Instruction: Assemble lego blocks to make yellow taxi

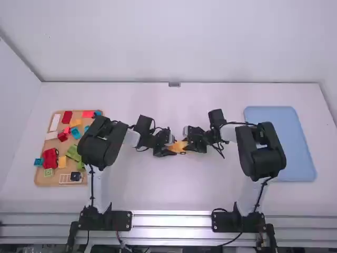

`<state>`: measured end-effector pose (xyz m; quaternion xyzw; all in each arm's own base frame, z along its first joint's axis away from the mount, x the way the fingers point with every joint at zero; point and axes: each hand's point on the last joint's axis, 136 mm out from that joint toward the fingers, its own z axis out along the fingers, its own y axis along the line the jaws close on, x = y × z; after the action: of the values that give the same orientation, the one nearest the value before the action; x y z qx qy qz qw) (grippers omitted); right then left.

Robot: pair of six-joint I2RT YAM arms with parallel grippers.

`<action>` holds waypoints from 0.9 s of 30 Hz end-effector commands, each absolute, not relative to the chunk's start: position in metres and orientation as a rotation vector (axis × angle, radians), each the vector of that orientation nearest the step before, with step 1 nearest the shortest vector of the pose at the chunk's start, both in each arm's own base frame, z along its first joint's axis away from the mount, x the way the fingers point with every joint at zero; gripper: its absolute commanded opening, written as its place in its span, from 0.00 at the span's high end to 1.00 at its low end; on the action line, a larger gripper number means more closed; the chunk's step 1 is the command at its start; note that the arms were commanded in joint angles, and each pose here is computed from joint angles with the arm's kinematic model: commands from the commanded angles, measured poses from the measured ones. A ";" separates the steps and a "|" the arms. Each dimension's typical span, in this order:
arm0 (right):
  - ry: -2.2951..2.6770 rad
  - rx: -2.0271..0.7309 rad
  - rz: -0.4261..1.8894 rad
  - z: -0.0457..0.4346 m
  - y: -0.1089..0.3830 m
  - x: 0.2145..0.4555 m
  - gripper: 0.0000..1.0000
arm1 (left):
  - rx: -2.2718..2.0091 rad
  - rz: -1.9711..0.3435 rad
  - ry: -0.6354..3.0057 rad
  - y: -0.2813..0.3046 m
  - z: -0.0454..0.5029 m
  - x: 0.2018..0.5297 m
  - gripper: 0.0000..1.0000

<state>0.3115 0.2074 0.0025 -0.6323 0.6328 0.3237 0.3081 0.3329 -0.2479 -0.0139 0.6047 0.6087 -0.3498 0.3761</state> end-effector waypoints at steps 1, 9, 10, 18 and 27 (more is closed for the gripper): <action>1.682 -1.675 0.863 0.002 0.208 0.307 0.53 | 1.541 -0.939 1.589 -0.244 -0.025 0.322 0.59; 1.595 -1.634 0.925 0.017 0.213 0.310 0.38 | 1.540 -0.937 1.590 -0.244 -0.025 0.323 0.59; 1.561 -1.618 0.948 0.026 0.214 0.312 0.38 | 1.541 -0.938 1.589 -0.244 -0.025 0.323 0.59; 1.568 -1.606 0.967 0.034 0.200 0.313 0.54 | 1.540 -0.933 1.584 -0.244 -0.025 0.324 0.59; 1.629 -1.626 0.933 0.023 0.196 0.312 0.92 | 1.544 -0.934 1.582 -0.245 -0.025 0.323 0.60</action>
<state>0.3090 0.1969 0.0201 -0.6160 0.6200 0.3650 0.3210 0.3328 -0.2479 -0.0140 0.6049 0.6081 -0.3496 0.3769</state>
